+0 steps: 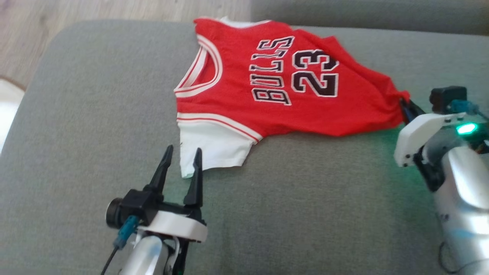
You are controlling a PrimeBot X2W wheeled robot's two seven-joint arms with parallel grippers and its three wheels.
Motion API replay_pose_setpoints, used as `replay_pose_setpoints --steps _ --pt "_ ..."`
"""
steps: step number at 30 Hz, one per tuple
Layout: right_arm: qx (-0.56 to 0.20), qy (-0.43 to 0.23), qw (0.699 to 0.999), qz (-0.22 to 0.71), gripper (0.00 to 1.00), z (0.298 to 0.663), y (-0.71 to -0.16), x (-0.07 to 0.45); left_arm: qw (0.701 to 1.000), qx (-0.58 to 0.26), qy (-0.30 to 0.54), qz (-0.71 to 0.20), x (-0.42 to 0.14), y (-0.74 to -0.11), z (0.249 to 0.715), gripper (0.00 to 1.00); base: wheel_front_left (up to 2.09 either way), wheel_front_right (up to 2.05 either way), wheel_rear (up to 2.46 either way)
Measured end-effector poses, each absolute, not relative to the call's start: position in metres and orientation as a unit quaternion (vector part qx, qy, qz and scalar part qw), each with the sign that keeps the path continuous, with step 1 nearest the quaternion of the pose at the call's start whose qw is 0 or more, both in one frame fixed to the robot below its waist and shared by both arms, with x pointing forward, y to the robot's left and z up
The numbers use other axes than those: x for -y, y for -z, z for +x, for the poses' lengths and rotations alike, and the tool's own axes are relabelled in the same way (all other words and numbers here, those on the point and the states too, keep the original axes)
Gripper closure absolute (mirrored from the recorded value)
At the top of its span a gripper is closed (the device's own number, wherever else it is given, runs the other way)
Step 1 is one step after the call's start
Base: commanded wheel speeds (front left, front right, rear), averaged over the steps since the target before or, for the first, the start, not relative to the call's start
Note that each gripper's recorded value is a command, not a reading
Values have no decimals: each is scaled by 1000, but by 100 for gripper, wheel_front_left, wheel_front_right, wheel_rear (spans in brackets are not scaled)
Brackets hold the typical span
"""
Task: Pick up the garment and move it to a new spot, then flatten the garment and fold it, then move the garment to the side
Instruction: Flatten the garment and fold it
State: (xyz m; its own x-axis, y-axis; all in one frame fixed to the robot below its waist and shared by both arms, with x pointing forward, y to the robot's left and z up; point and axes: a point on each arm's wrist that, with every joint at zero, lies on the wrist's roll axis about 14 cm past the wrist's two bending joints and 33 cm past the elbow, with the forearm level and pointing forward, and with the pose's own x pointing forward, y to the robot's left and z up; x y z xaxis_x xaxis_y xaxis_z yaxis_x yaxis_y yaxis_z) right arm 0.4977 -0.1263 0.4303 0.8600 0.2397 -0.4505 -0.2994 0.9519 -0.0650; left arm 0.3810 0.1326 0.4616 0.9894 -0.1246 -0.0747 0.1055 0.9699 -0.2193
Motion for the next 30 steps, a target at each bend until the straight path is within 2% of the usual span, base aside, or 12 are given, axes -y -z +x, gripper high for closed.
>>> replay_pose_setpoints --steps 8,9,10,14,19,26,30 --pt "-299 -122 938 -128 100 527 -393 145 993 -47 53 -99 -140 -459 395 0 0 0 0" --pt "-311 -122 933 -134 88 528 -388 146 993 -48 52 -98 -141 -458 396 0 0 0 0" --pt "-324 -122 927 -141 2 528 -381 146 993 -50 50 -98 -142 -457 397 0 0 0 0" --pt "-352 -122 915 -157 0 523 -368 151 992 -56 48 -101 -143 -453 399 0 0 0 0" --pt "-304 -112 934 -153 0 537 -392 158 991 -52 58 -104 -136 -455 404 0 0 0 0" --pt "-137 -95 982 -88 0 554 -466 162 991 -33 63 -111 -132 -467 414 0 0 0 0" --pt "-24 -81 996 -28 0 552 -522 162 991 -15 70 -112 -127 -480 417 0 0 0 0"
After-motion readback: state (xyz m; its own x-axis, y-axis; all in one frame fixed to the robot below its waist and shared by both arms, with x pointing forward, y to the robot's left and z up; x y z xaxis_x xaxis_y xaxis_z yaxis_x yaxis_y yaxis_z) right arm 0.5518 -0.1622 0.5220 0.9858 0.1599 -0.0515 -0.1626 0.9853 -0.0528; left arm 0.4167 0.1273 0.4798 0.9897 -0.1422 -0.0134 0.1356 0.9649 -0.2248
